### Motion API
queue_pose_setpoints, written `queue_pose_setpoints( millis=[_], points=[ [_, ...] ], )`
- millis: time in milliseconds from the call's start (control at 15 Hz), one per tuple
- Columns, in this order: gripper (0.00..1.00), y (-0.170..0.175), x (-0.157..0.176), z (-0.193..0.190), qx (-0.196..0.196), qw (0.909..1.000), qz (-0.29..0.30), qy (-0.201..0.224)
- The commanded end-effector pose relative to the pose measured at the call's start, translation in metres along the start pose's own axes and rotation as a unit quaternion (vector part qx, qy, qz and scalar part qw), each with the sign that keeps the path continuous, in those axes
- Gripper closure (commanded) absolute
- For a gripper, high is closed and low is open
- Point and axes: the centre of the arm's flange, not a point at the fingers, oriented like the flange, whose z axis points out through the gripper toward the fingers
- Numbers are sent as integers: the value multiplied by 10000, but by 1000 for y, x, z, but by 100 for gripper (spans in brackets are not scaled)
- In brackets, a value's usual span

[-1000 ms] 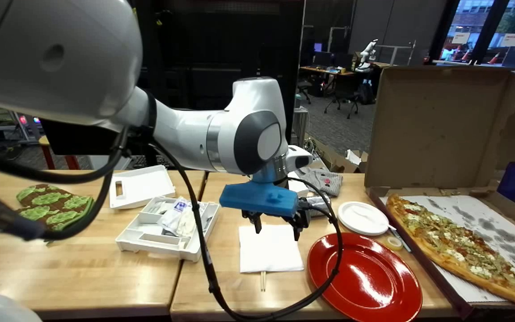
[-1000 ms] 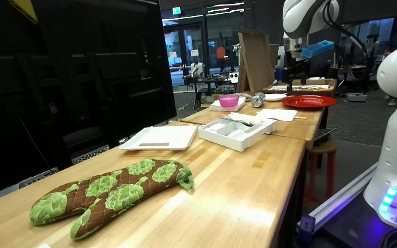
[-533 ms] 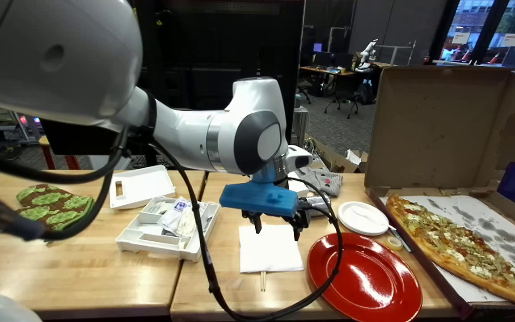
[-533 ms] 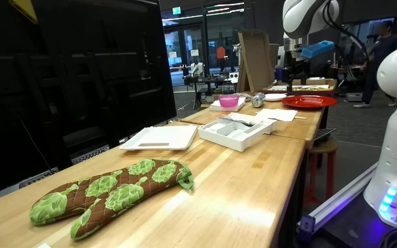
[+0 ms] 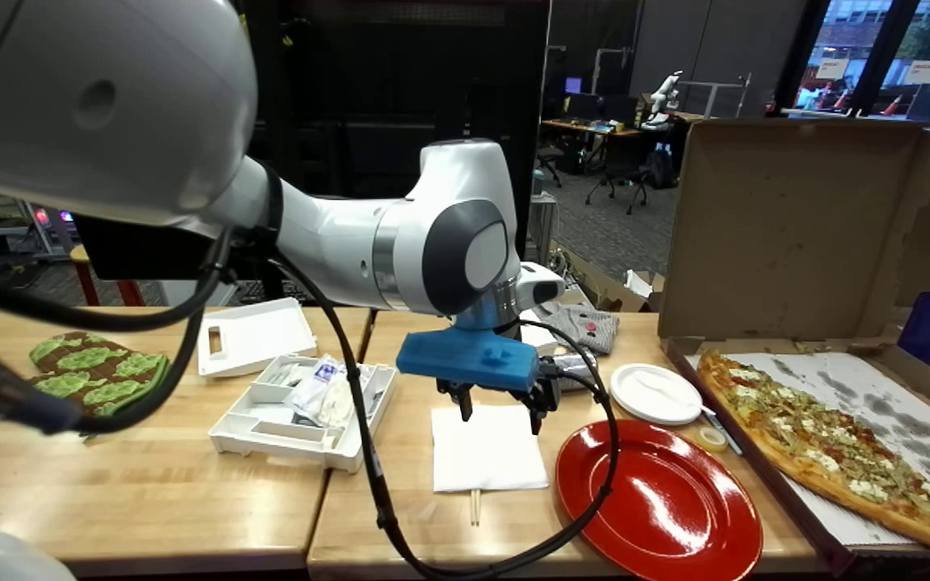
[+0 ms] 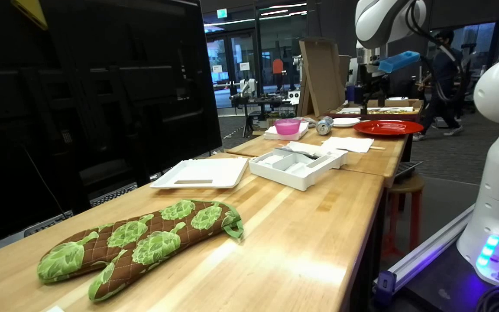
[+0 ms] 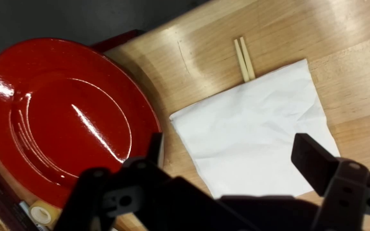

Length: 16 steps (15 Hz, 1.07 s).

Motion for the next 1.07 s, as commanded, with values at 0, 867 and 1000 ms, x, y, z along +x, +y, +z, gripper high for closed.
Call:
queue_pose_setpoints(
  millis=[0,867,1000],
  points=[
    [0,0,0,0,0,10000,0,0],
    [0,-22,6,7,102,9926,-816,890],
    [0,-33,7,7,173,9907,-1014,894]
  ],
)
